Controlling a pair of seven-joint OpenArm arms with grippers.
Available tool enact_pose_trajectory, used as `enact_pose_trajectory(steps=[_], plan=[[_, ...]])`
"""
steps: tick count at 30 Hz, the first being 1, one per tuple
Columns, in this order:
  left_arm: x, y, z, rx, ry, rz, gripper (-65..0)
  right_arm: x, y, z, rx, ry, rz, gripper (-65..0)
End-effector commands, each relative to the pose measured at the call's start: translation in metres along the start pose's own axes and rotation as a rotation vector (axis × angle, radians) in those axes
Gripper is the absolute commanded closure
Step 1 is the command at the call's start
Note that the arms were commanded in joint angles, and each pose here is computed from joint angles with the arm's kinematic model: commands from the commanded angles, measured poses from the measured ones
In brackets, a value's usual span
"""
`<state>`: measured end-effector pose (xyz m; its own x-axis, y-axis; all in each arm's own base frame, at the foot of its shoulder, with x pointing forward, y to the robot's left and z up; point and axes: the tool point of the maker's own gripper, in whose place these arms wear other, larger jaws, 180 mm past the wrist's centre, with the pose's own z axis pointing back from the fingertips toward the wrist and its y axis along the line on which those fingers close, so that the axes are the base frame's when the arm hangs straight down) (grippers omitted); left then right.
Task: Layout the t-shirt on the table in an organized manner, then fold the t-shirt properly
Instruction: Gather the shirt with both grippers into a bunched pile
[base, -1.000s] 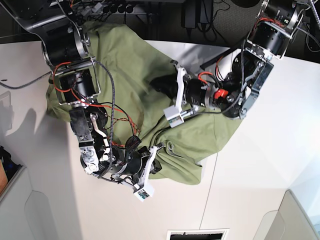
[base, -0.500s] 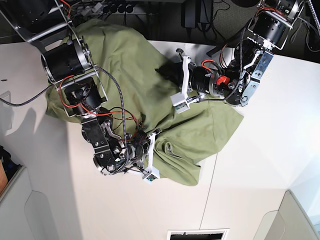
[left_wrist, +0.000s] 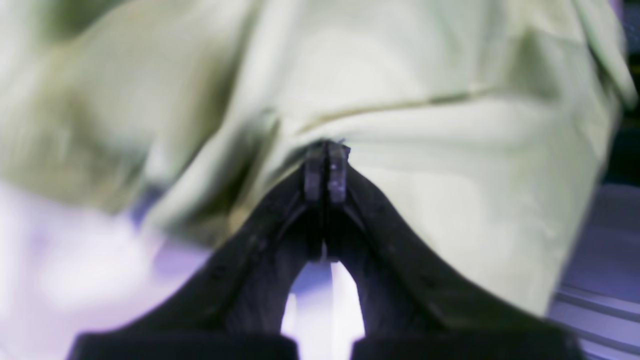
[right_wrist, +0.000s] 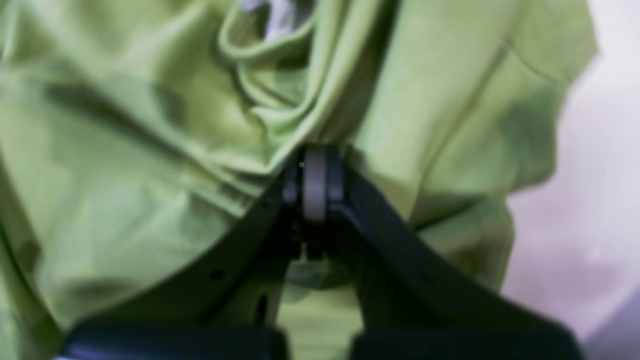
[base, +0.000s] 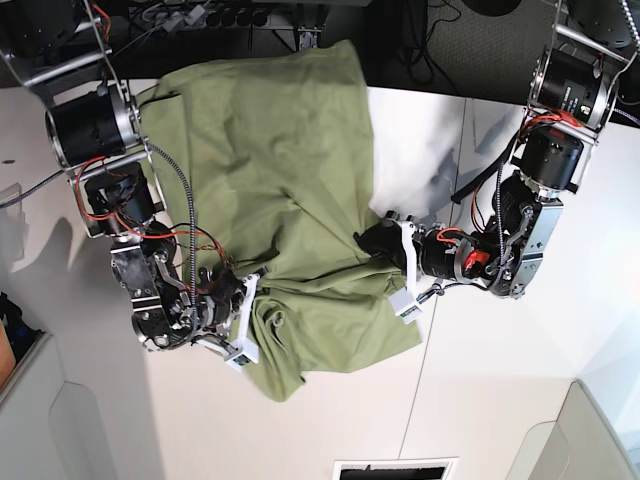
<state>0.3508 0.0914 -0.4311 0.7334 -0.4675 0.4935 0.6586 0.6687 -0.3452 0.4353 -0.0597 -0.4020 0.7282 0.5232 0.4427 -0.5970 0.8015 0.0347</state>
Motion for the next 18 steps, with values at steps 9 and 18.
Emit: enact_pose_trajectory(steps=[9, 18], plan=[[0.065, 0.042, 0.009, 0.187, 0.048, -0.053, 0.0, -0.01, 0.016, 0.008, 0.108, 0.017, -0.056, 0.0], [0.087, 0.037, 0.008, 0.177, 0.021, -0.038, 0.0, -0.039, 0.077, 0.008, 0.178, -0.041, 0.01, 0.0]])
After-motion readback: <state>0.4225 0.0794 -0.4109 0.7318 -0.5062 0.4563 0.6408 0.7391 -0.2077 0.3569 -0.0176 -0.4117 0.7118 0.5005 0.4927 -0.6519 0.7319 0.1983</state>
